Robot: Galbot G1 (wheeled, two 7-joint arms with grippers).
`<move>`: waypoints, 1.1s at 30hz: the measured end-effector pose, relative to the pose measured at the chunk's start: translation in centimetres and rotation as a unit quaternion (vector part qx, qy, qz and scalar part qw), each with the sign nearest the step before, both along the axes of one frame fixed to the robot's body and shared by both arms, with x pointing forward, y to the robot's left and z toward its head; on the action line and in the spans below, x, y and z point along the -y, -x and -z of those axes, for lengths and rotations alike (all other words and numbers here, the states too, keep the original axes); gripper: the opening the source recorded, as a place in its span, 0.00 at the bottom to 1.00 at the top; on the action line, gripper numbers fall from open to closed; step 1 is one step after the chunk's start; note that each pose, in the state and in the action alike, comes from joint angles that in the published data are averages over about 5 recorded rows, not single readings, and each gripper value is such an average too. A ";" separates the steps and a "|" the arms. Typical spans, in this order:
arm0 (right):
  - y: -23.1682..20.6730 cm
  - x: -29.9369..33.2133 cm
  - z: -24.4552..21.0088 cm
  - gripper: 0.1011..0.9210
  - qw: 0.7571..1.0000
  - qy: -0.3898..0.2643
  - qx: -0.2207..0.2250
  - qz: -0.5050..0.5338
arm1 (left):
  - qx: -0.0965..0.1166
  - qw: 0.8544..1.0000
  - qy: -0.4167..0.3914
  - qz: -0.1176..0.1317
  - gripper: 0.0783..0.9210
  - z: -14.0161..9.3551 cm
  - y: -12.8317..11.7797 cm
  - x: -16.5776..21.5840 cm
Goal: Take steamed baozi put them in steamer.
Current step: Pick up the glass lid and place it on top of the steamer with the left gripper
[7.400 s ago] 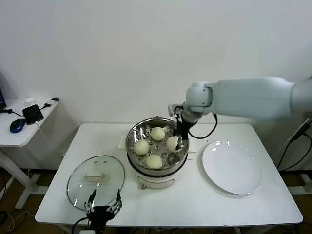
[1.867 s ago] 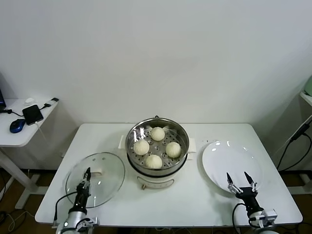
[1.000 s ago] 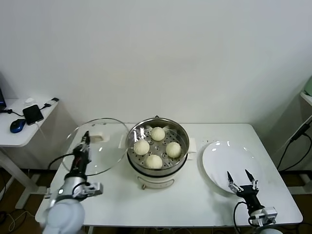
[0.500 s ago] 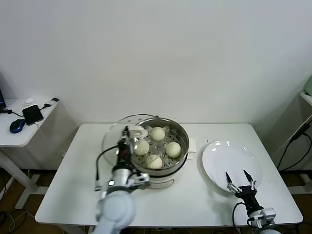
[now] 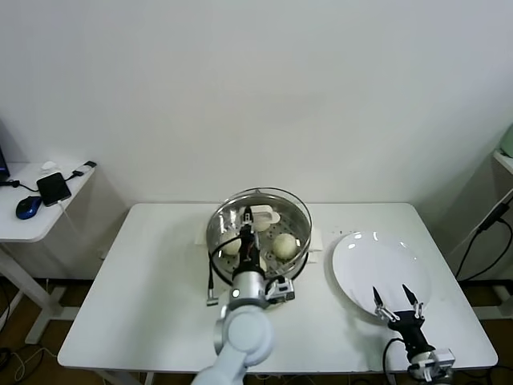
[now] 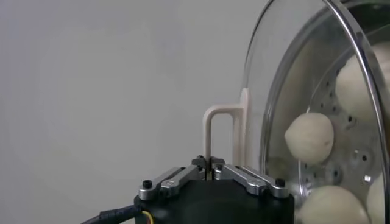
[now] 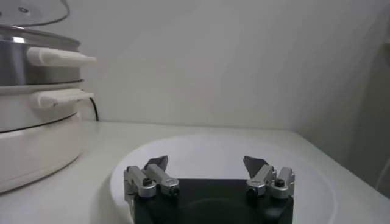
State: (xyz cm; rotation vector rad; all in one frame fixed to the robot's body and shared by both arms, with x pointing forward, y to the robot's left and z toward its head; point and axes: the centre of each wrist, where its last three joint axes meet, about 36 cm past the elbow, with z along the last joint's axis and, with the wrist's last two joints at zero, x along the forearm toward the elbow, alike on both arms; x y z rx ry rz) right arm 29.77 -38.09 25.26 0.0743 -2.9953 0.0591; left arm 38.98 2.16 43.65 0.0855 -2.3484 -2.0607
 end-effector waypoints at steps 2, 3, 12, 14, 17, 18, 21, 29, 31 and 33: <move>0.0 0.0 0.0 0.88 1.000 0.000 0.002 0.002 | -0.002 1.000 -0.005 -0.001 0.06 0.4 -0.2 0.3; 0.0 0.1 0.0 0.88 1.000 0.000 0.003 0.003 | -0.003 1.000 -0.008 -0.001 0.06 0.6 -0.2 0.5; -0.2 -0.2 0.0 0.88 1.000 -0.001 0.010 0.011 | -0.005 1.000 -0.029 -0.006 0.06 2.2 -0.8 0.8; -0.3 -0.3 0.0 0.88 1.000 -0.002 0.012 0.011 | -0.004 0.999 -0.031 -0.008 0.06 2.4 -0.9 0.7; -0.4 -0.4 0.0 0.88 1.000 -0.002 0.014 0.012 | -0.004 0.999 -0.035 -0.009 0.06 2.8 -1.0 0.7; -0.4 -0.5 0.0 0.88 1.000 -0.003 0.015 0.012 | -0.005 0.999 -0.035 -0.010 0.06 2.9 -1.0 0.7; -0.4 -0.7 0.1 0.88 1.000 -0.002 0.016 0.013 | -0.005 0.999 -0.037 -0.010 0.06 3.2 -1.1 0.8; -0.4 -0.9 0.2 0.88 1.000 -0.001 0.022 0.015 | -0.003 0.999 -0.042 -0.011 0.06 3.7 -1.5 0.9; -0.3 -0.9 0.3 0.88 1.000 0.000 0.023 0.016 | -0.003 0.999 -0.045 -0.011 0.06 3.8 -1.6 0.8; -0.3 -0.9 0.3 0.88 1.000 0.001 0.025 0.015 | -0.002 0.999 -0.048 -0.011 0.06 3.8 -1.5 0.6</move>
